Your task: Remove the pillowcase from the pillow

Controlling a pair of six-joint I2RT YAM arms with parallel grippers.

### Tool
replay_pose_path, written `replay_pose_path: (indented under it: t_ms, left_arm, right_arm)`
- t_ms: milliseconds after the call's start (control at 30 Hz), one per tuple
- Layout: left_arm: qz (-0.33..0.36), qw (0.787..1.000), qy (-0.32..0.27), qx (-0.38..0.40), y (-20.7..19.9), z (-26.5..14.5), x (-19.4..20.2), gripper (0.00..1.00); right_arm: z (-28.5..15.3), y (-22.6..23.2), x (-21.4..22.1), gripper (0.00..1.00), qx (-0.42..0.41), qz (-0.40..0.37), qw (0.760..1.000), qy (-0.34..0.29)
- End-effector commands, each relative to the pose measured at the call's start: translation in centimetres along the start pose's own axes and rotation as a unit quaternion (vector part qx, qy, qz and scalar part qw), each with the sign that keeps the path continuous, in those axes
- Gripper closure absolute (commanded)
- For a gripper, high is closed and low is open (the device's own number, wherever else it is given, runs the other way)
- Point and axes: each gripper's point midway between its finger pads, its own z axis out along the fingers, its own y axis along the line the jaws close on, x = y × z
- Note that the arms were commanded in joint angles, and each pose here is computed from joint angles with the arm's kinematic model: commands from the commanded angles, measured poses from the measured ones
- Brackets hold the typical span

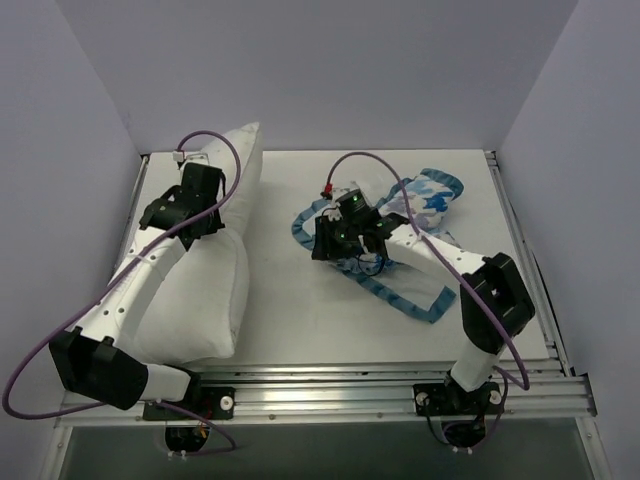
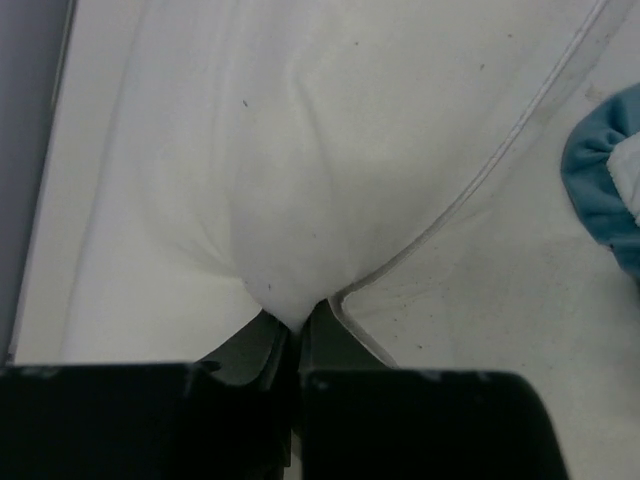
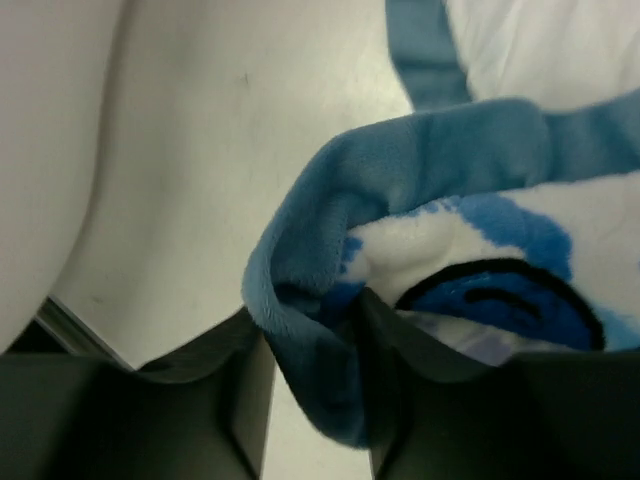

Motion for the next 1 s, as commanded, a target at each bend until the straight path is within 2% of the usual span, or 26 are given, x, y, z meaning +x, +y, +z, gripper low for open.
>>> replay_pose_path:
  t_ms: [0, 33, 67, 100, 200, 233, 300, 333, 367, 400, 433, 633, 767, 800, 967]
  left_arm:
    - [-0.061, 0.995, -0.06, 0.047, -2.1, 0.5, -2.5, 0.95]
    - [-0.065, 0.995, -0.054, 0.057, -2.6, 0.7, -2.1, 0.89]
    - [-0.065, 0.994, -0.051, 0.069, -3.1, 0.9, -1.9, 0.81]
    - [-0.065, 0.993, -0.045, 0.09, -3.9, 0.8, -1.7, 0.65]
    - [-0.077, 0.99, -0.049, 0.111, -4.5, -0.2, -2.4, 0.44]
    - [-0.081, 0.988, -0.054, 0.116, -4.5, -0.7, -2.9, 0.31]
    - [-0.092, 0.984, -0.076, 0.131, -4.1, -2.8, -4.3, 0.18]
    - [-0.095, 0.982, -0.085, 0.138, -3.9, -3.7, -4.8, 0.08]
    - [-0.093, 0.982, -0.086, 0.14, -3.5, -4.5, -4.9, 0.04]
    - [-0.096, 0.978, -0.109, 0.15, -3.0, -6.4, -6.1, 0.01]
    - [-0.093, 0.979, -0.108, 0.146, -2.3, -7.2, -6.0, 0.06]
    - [-0.08, 0.972, -0.171, 0.137, 2.9, -14.6, -6.7, 0.06]
    - [-0.074, 0.965, -0.217, 0.129, 6.6, -19.0, -5.9, 0.06]
    - [-0.072, 0.96, -0.237, 0.129, 7.8, -20.5, -5.4, 0.06]
    - [-0.077, 0.953, -0.28, 0.091, 12.9, -23.7, -2.0, 0.06]
  right_arm:
    - [0.7, -0.1, 2.7, 0.62, 0.029, -0.024, 0.999, 0.005]
    - [-0.1, 0.2, 2.7, 0.55, 0.026, -0.025, 0.999, 0.0]
    - [-0.5, 0.3, 2.7, 0.42, 0.024, -0.025, 0.999, -0.004]
    - [-1.2, 0.4, 2.7, 0.37, 0.027, -0.027, 0.999, -0.003]
    - [-5.0, 0.6, -0.2, 0.23, 0.057, -0.05, 0.996, -0.043]
    - [-6.7, 0.6, -1.7, 0.2, 0.075, -0.056, 0.993, -0.07]
    - [-9.4, 0.7, -3.6, 0.15, 0.098, -0.066, 0.988, -0.096]
    - [-11.3, 1.0, -4.6, 0.14, 0.103, -0.069, 0.985, -0.119]
    - [-12.8, 0.1, -5.7, 0.11, 0.138, -0.066, 0.978, -0.143]
    - [-14.8, 0.0, -6.3, 0.1, 0.151, -0.064, 0.973, -0.162]
    - [-16.3, -0.1, -7.1, 0.09, 0.162, -0.062, 0.968, -0.181]
    - [-26.3, -2.5, -8.5, 0.03, 0.258, -0.031, 0.924, -0.281]
    - [-32.4, -3.9, -7.5, 0.0, 0.296, -0.002, 0.893, -0.339]
    - [-35.0, -4.3, -7.0, 0.0, 0.305, 0.011, 0.878, -0.367]
    - [-40.4, -6.1, -3.8, 0.0, 0.323, 0.044, 0.846, -0.422]
